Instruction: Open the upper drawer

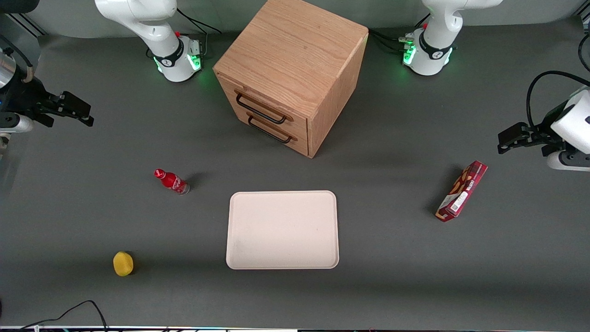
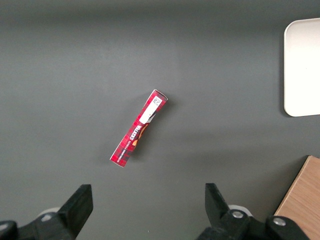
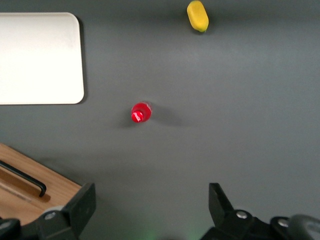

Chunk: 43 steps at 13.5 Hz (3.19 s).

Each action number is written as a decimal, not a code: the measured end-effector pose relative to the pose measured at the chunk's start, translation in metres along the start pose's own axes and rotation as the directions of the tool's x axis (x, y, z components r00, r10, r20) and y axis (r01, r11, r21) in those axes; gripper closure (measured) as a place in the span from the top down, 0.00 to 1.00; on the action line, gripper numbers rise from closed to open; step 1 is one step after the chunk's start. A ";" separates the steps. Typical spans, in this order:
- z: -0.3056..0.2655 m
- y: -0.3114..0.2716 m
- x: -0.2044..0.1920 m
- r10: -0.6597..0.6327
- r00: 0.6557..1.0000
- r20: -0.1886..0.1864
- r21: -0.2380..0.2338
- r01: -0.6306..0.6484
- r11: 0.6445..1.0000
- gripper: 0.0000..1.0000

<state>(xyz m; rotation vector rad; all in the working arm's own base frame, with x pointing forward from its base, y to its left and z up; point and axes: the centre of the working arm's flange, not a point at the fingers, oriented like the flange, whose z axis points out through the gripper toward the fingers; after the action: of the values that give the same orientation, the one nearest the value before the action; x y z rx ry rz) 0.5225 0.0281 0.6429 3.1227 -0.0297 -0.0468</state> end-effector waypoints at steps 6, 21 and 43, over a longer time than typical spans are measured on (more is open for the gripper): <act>-0.010 -0.081 -0.023 -0.149 0.987 0.058 0.113 0.142 0.983 1.00; 0.090 -0.273 -0.011 -0.709 0.705 0.007 0.380 0.654 0.654 1.00; 0.234 -0.312 -0.039 -0.785 0.619 -0.030 0.389 0.731 0.561 1.00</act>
<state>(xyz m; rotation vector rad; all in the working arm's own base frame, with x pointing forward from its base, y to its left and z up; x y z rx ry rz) 0.4826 0.3362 0.4048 3.1615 1.4951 -0.3170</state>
